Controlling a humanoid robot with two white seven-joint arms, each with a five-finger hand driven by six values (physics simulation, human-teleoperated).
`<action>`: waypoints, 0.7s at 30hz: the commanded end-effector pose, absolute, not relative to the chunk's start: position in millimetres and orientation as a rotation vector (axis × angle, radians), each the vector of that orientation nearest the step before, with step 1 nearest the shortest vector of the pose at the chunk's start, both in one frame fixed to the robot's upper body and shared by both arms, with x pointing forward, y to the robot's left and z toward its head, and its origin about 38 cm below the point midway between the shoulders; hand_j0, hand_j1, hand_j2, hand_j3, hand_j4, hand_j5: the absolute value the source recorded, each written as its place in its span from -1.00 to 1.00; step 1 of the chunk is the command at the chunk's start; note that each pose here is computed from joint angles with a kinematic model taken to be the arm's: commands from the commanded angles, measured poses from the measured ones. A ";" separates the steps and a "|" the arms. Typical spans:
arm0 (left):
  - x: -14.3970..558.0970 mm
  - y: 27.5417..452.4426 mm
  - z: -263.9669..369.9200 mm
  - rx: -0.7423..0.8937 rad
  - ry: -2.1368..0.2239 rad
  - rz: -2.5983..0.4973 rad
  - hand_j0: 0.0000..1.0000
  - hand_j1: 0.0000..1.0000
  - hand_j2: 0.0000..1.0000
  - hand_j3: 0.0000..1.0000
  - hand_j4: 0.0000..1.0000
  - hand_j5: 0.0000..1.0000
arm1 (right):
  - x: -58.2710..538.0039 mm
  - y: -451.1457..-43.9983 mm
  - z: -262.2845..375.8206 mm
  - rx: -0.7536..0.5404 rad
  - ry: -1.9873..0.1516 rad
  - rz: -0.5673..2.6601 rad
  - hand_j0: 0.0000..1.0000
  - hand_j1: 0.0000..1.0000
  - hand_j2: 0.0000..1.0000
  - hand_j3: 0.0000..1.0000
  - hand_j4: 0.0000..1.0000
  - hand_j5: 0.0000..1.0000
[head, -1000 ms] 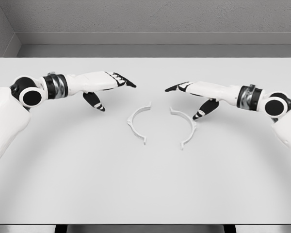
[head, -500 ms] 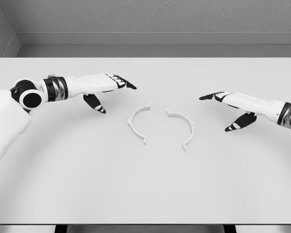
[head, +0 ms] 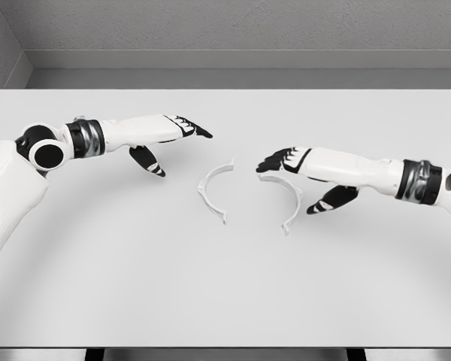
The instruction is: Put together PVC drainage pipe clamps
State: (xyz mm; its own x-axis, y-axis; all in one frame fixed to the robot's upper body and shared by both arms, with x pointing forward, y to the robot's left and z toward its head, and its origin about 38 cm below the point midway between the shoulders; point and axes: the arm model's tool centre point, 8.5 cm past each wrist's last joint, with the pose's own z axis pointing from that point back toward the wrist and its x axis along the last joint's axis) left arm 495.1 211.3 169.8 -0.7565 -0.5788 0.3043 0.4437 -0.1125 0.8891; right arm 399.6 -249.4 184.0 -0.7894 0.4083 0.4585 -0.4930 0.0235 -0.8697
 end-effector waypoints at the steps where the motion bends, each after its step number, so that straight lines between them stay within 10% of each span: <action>1: 495.6 212.2 170.8 0.151 -1.488 -1.919 1.00 1.00 1.00 1.00 1.00 1.00 | 403.8 -234.6 165.9 0.126 -1.667 1.804 1.00 1.00 1.00 1.00 1.00 1.00; 21: 495.0 210.8 170.1 0.146 -1.490 -1.920 1.00 1.00 1.00 1.00 1.00 1.00 | 403.3 -229.6 147.7 0.148 -1.628 1.800 1.00 1.00 1.00 1.00 1.00 1.00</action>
State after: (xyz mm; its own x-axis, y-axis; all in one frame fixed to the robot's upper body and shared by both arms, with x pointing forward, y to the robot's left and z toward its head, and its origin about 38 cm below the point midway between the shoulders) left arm 494.7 210.6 169.4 -0.7564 -0.5767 0.3087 0.4456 -0.1089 0.8886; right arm 403.0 -230.0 147.4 -0.7555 0.4131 0.5085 -0.5502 0.0214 -0.8348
